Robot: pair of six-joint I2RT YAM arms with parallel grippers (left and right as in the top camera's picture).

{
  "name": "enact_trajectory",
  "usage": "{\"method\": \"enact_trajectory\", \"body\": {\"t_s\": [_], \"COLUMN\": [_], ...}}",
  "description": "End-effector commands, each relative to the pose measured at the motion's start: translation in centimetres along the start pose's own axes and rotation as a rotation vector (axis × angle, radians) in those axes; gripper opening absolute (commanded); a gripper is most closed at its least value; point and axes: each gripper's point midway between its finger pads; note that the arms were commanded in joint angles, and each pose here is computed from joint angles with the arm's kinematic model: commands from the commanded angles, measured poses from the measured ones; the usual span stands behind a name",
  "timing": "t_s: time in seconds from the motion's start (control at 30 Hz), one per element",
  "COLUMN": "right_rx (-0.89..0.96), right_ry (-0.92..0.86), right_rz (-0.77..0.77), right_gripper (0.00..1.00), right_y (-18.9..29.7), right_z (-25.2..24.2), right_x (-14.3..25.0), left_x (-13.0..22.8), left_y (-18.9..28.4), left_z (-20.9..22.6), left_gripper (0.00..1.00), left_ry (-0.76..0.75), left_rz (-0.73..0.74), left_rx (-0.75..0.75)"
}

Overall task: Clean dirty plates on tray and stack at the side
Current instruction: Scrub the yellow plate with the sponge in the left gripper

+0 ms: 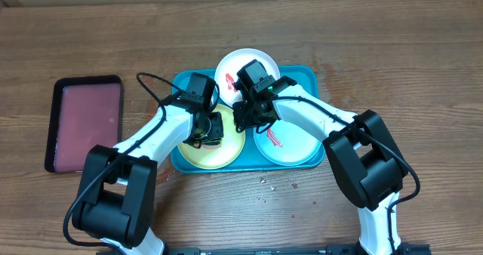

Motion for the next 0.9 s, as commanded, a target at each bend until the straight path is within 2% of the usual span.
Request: {"method": "enact_trajectory", "body": {"t_s": [0.0, 0.03, 0.1, 0.17, 0.47, 0.5, 0.6, 0.7, 0.8, 0.87], "right_rx": [0.022, 0.022, 0.022, 0.022, 0.022, 0.022, 0.022, 0.022, 0.022, 0.022], "right_ry": [-0.006, -0.006, -0.006, -0.006, -0.006, -0.006, -0.006, -0.006, -0.006, -0.006], "right_rz": [0.021, 0.020, 0.021, 0.022, 0.022, 0.022, 0.021, 0.022, 0.022, 0.022], "right_gripper": [0.27, 0.28, 0.27, 0.27, 0.28, 0.28, 0.28, 0.28, 0.28, 0.28], "right_y": [-0.9, -0.9, -0.9, -0.9, -0.9, -0.9, -0.9, -0.9, -0.9, -0.9], "right_z": [-0.5, -0.5, -0.5, -0.5, -0.5, -0.5, -0.5, -0.5, -0.5, -0.5], "right_x": [0.7, 0.6, 0.7, 0.7, 0.7, 0.7, 0.7, 0.7, 0.7, 0.7], "left_x": [0.4, 0.4, 0.4, 0.3, -1.3, -1.5, -1.6, -1.6, -1.5, -1.2], "left_y": [-0.6, -0.6, -0.6, -0.5, -0.2, -0.2, -0.2, -0.2, -0.2, -0.2], "left_z": [-0.1, -0.1, -0.1, -0.1, 0.0, -0.1, -0.2, -0.2, -0.1, 0.2], "left_gripper": [0.56, 0.58, 0.55, 0.36, 0.37, 0.35, 0.19, 0.16, 0.07, 0.04], "left_ry": [-0.003, -0.003, -0.003, -0.005, -0.015, -0.016, -0.016, -0.016, -0.016, -0.015], "left_rz": [0.016, 0.015, 0.015, 0.013, -0.058, -0.065, -0.070, -0.070, -0.065, -0.055], "left_rx": [0.001, 0.002, 0.001, 0.000, -0.024, -0.019, -0.016, -0.016, -0.020, -0.034]}}
Point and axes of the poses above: each gripper's point midway between its finger pads, its own y axis back along the fingers, its own z axis along the line the jaws close on, x = y × z, and after that the axes turned 11 degrees about y, right-handed
